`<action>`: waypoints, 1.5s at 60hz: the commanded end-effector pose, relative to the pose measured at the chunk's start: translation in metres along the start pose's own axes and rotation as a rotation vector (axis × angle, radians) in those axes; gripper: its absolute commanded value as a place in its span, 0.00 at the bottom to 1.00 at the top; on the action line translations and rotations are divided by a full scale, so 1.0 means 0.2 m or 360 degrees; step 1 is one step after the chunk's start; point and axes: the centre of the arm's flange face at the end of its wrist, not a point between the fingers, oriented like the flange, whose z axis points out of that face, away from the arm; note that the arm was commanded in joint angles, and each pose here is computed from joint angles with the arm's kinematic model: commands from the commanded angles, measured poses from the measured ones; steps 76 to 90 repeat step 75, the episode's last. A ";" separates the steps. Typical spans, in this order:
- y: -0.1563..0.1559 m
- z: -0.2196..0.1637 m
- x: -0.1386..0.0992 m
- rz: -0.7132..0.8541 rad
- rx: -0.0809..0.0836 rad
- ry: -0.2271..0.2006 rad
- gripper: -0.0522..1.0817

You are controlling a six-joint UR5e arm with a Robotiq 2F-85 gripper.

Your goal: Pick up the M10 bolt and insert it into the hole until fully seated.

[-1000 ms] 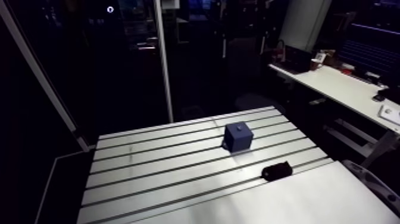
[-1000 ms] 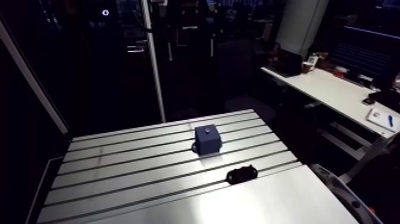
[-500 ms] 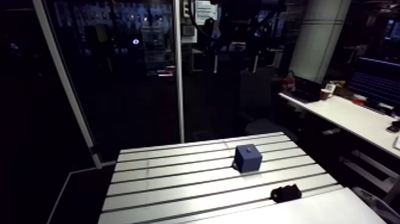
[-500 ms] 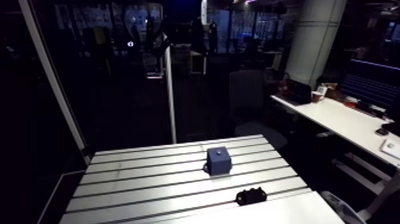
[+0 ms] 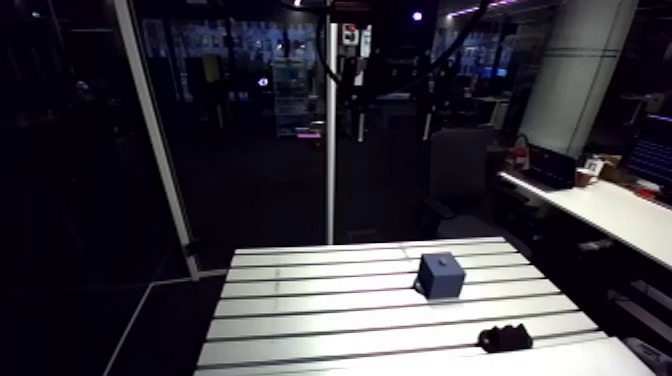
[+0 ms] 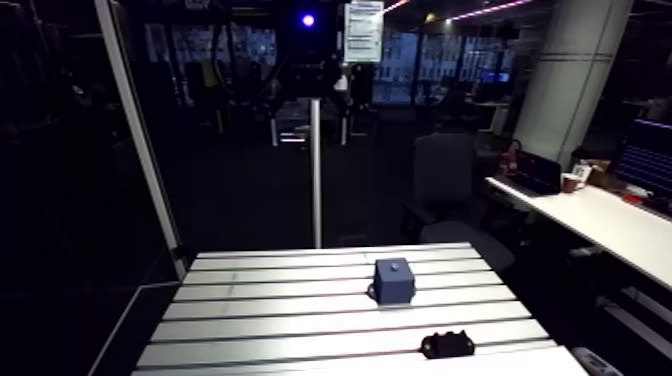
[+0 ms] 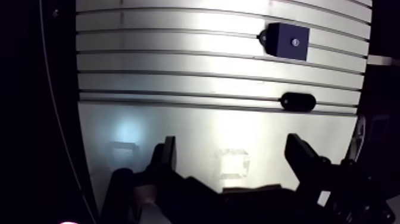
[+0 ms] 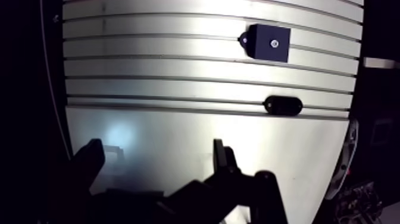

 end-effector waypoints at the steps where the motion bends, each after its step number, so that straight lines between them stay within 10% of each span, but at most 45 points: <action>1: -0.02 -0.02 -0.02 -0.0025 -0.0043 -0.0025 0.05; 90: -0.05 0.09 0.01 -0.0047 -0.0033 -0.0091 0.05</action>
